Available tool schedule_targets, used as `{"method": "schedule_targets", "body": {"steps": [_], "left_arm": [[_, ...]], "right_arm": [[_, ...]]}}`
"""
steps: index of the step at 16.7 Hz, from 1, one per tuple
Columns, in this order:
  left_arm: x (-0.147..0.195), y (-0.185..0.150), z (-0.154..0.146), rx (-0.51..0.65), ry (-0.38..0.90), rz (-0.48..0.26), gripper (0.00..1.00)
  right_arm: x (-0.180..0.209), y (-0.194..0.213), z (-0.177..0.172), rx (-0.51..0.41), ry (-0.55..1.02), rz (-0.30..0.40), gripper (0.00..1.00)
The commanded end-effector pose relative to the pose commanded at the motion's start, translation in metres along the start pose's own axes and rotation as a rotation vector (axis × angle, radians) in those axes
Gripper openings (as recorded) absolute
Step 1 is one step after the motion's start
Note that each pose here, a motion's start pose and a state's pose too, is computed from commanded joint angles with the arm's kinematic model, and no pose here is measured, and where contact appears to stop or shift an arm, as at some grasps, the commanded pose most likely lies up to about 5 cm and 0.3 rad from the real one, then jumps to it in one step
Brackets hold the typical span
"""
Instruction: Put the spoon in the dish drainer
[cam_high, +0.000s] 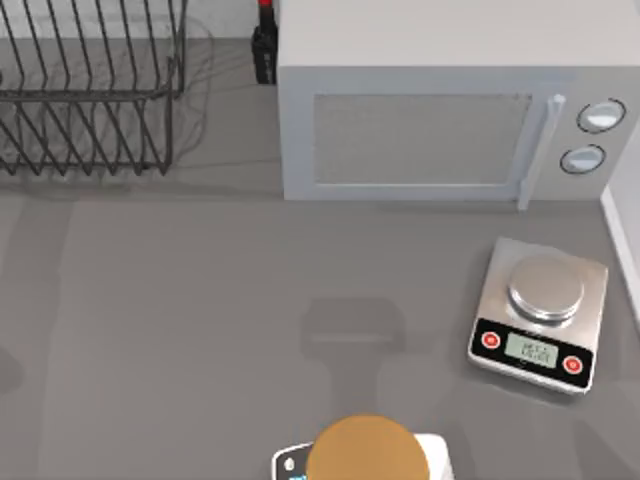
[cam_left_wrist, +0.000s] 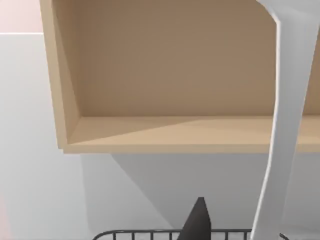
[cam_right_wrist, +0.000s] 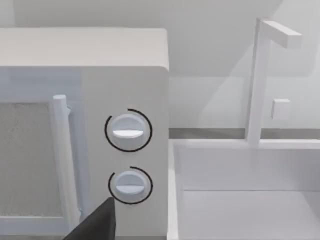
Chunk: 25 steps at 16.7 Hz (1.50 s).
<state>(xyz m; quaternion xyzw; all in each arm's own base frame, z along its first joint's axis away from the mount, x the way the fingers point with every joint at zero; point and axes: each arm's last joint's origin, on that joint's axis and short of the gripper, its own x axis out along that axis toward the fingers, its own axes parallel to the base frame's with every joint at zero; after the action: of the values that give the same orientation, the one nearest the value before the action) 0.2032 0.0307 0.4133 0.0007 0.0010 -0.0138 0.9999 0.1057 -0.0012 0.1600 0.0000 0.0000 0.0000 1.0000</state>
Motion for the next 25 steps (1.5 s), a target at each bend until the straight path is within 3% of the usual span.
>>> {"method": "schedule_targets", "body": {"steps": [4, 10, 15, 21, 25], "left_arm": [[0.063, 0.008, -0.029, -0.002, 0.005, 0.002, 0.00], [0.152, 0.009, -0.121, 0.002, -0.015, 0.007, 0.00], [0.177, 0.001, -0.186, 0.000, -0.007, 0.008, 0.00], [0.179, -0.001, -0.195, -0.001, -0.002, 0.008, 0.00], [0.179, -0.001, -0.195, -0.001, -0.002, 0.008, 0.30]], "right_arm": [[0.000, 0.000, 0.000, 0.000, 0.000, 0.000, 1.00], [0.000, 0.000, 0.000, 0.000, 0.000, 0.000, 1.00], [0.000, 0.000, 0.000, 0.000, 0.000, 0.000, 1.00], [0.000, 0.000, 0.000, 0.000, 0.000, 0.000, 1.00], [0.000, 0.000, 0.000, 0.000, 0.000, 0.000, 1.00]]}}
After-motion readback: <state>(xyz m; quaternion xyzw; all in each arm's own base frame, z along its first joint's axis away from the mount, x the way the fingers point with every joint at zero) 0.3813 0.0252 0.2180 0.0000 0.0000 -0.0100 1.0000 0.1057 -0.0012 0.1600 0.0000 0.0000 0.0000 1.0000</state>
